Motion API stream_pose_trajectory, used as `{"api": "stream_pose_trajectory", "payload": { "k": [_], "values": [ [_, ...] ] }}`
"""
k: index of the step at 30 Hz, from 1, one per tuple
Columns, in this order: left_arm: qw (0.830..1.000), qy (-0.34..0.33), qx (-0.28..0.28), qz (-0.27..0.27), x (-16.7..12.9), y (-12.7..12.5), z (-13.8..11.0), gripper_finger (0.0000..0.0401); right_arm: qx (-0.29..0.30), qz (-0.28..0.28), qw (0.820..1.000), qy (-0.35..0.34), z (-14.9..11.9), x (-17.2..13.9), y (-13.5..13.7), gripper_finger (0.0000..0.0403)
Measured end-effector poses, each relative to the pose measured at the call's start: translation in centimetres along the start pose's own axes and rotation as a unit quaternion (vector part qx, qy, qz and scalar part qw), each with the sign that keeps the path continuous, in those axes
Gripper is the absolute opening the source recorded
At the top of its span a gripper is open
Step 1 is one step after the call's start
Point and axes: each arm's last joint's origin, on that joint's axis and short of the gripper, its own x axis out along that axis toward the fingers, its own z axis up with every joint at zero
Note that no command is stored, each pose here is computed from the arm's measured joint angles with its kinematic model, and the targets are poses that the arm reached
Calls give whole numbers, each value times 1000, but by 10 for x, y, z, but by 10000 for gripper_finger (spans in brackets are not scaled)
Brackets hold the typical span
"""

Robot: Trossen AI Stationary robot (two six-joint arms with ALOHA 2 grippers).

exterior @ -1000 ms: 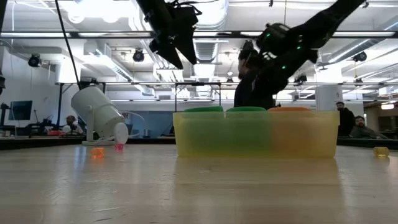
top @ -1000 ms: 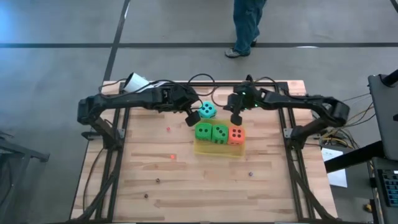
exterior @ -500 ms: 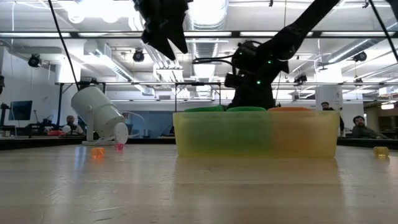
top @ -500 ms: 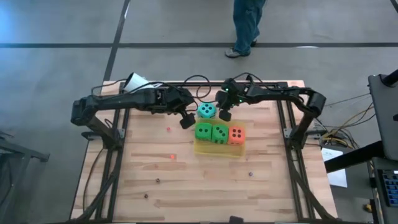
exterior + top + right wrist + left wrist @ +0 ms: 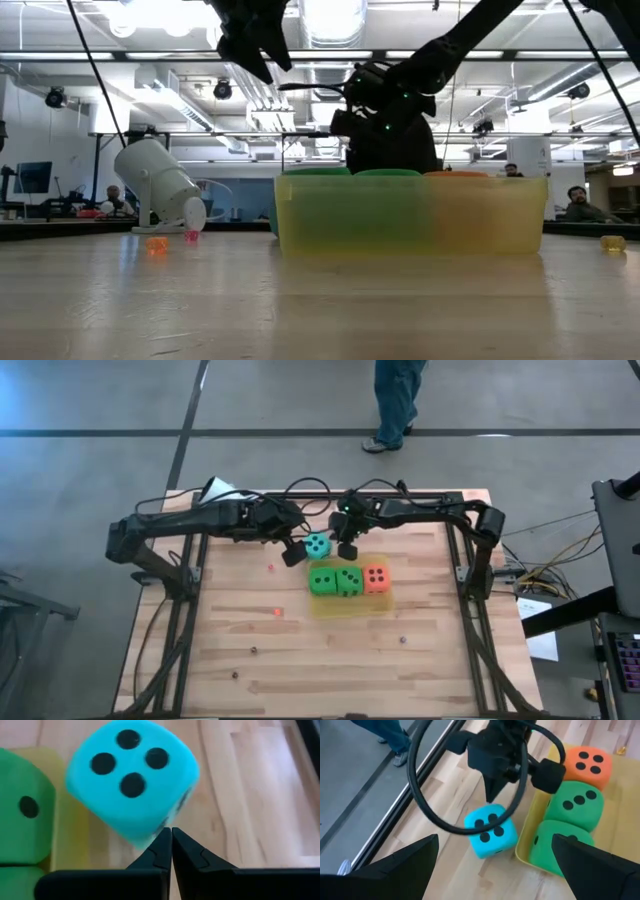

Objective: Pick & Place Dice
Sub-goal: Put the big light blue dice into the yellow bin

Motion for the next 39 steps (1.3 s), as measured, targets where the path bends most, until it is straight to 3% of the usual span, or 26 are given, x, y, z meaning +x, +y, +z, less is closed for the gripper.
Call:
{"api": "stream_pose_trajectory", "payload": {
  "k": [9, 17, 23, 30, 39],
  "values": [
    [1000, 4, -10, 1, -1, 0, -1, 391, -1, -71, 997, -1, 0, -43, 4, 8],
    [1000, 4, -11, 1, -1, 0, -1, 391, 2, -77, 996, -45, -30, -96, 35, 8],
    [1000, -12, -16, -4, 4, -2, 4, 391, -18, -80, 990, -115, -47, -132, 59, 8],
    [999, 1, -38, 0, 36, -4, 8, 391, -28, -75, 982, -170, -57, -163, 77, 8],
    [994, 52, -93, 9, 78, 0, 5, 391, -18, -70, 977, -202, -70, -180, 86, 8]
  ]
}}
